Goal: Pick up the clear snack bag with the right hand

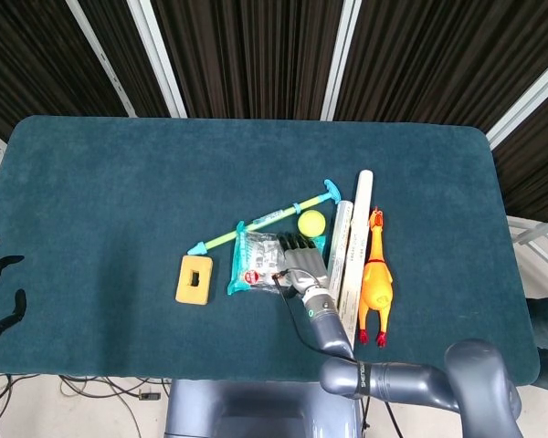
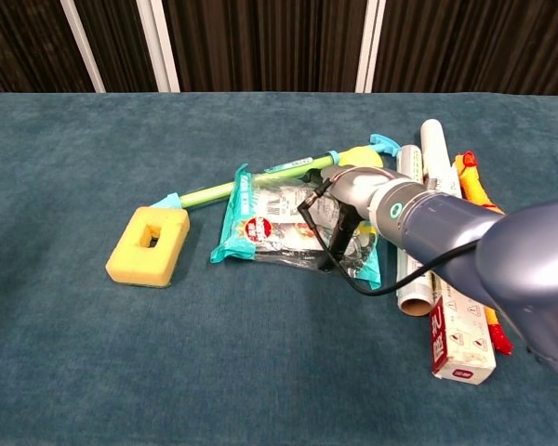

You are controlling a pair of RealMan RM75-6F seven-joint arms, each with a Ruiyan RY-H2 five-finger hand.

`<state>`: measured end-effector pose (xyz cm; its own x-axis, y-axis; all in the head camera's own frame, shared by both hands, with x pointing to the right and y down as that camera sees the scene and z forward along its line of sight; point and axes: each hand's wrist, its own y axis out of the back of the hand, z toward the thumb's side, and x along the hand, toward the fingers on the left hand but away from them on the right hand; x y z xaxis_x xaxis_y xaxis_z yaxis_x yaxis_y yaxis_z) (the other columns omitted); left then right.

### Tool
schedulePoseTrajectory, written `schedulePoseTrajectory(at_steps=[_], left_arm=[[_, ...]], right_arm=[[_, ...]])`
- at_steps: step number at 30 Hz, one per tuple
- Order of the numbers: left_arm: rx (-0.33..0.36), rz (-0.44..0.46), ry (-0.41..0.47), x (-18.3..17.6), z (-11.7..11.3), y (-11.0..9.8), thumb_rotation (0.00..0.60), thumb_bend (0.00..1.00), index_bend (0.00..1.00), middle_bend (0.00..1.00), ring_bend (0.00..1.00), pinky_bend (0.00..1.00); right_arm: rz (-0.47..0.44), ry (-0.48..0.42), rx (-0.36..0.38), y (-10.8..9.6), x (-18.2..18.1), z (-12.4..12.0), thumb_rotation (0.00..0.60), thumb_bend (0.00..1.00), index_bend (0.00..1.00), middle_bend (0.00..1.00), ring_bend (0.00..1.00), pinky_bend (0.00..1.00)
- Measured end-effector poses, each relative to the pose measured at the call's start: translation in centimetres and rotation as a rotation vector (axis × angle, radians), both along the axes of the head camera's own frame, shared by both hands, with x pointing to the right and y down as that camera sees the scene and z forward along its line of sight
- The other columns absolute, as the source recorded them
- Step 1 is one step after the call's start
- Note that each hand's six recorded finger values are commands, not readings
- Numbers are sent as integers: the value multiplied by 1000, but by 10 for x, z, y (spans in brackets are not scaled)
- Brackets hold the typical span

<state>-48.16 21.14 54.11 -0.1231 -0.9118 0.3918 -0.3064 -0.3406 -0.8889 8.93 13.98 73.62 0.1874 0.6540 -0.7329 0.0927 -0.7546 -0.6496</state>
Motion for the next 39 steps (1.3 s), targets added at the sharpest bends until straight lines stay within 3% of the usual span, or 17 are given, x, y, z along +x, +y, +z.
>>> schedulePoseTrajectory(at_steps=[3,6,9,11,14,19,29,35,39], left_arm=[[-1,-7,3,-1,0,0,600,510,226,0,0,0],[0,-12,7,-1,-1,-1,600,510,226,0,0,0],[-2,-15,5,-1,0,0,600,511,226,0,0,0],[-3,-16,6,-2,0,0,600,511,226,0,0,0],[-5,-17,7,-2,0,0,600,511,226,0,0,0],[-6,-17,2,-2,0,0,600,511,226,0,0,0],[-6,-16,-5,-3,1,-1,600,511,226,0,0,0],[-5,-16,-9,-3,1,-1,600,511,226,0,0,0],[-4,-18,-15,-3,1,0,600,512,226,0,0,0]], right_arm=[[-8,3,-14,2,-2,3,600,12,36,203,196,118],[-6,-6,-27,5,-4,5,600,41,154,305,298,118],[-4,-25,-26,5,-6,4,600,252,345,455,436,148],[9,-45,-26,5,-7,2,600,424,483,552,530,218],[59,-95,-25,3,-7,0,600,530,575,602,587,267],[166,-200,-18,1,-3,-5,600,549,642,654,628,290],[243,-317,38,-12,17,-28,600,562,688,671,651,297],[295,-392,77,-30,44,-55,600,546,688,665,648,298],[364,-439,125,-48,81,-84,600,529,688,662,645,297]])
